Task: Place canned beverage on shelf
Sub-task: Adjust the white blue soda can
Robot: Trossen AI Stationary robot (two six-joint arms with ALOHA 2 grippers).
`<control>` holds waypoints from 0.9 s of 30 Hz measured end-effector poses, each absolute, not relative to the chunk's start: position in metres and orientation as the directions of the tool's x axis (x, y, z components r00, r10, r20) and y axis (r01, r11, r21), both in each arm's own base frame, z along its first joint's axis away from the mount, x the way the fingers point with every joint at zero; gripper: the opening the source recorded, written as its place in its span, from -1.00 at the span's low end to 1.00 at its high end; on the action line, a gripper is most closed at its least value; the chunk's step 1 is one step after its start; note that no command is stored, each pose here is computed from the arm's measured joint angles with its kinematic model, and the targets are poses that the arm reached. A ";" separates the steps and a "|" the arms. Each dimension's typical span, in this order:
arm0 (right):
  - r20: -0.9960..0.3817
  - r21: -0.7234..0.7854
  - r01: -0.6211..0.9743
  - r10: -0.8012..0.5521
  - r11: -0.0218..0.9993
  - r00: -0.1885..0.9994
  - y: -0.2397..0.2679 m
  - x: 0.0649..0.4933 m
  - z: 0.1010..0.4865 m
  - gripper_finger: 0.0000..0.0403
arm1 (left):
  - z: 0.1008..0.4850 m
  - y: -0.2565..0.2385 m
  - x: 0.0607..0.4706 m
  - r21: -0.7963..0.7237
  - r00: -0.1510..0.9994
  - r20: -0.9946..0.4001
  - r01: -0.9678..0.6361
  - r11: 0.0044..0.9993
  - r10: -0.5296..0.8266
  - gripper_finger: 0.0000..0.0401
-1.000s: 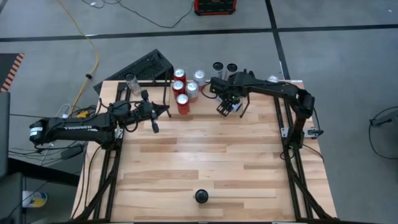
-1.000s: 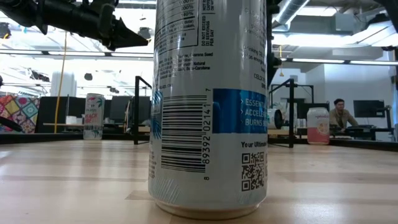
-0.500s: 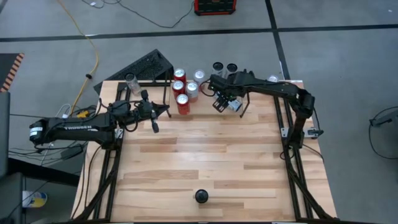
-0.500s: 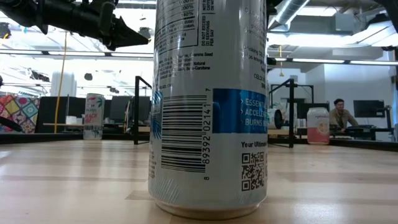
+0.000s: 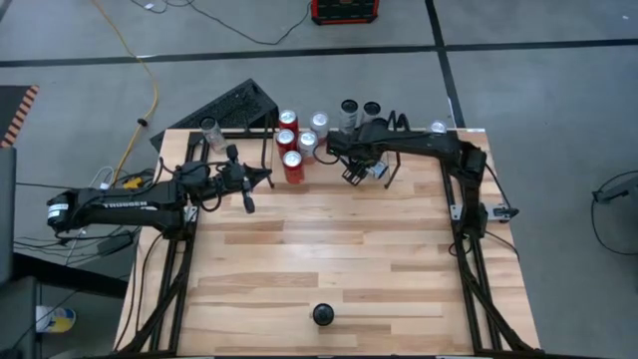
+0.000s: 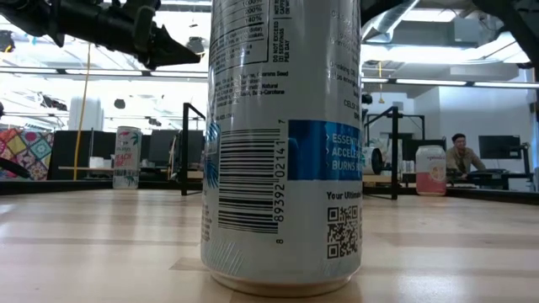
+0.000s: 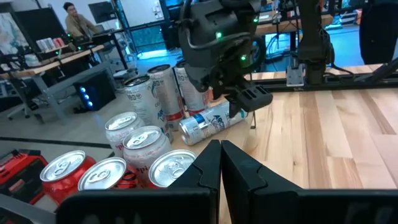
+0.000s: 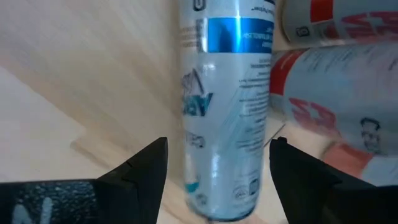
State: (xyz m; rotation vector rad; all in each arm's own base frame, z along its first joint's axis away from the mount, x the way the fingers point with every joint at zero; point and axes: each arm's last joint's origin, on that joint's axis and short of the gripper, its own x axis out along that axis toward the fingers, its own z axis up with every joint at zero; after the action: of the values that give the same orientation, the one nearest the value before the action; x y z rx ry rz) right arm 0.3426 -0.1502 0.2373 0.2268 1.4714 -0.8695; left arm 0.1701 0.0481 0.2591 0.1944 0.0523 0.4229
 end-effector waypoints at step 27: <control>-0.977 -0.192 0.619 -0.207 0.761 -0.050 -0.129 0.343 0.248 0.29 | 0.258 0.048 0.170 0.201 0.915 -0.017 -0.392 0.898 0.403 -1.00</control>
State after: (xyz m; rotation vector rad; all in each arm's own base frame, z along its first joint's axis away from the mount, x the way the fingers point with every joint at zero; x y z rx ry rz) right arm 0.3428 -0.1290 0.2482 0.3542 1.4778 -0.6928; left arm 0.1702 0.0479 0.2584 0.1961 0.0585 0.4119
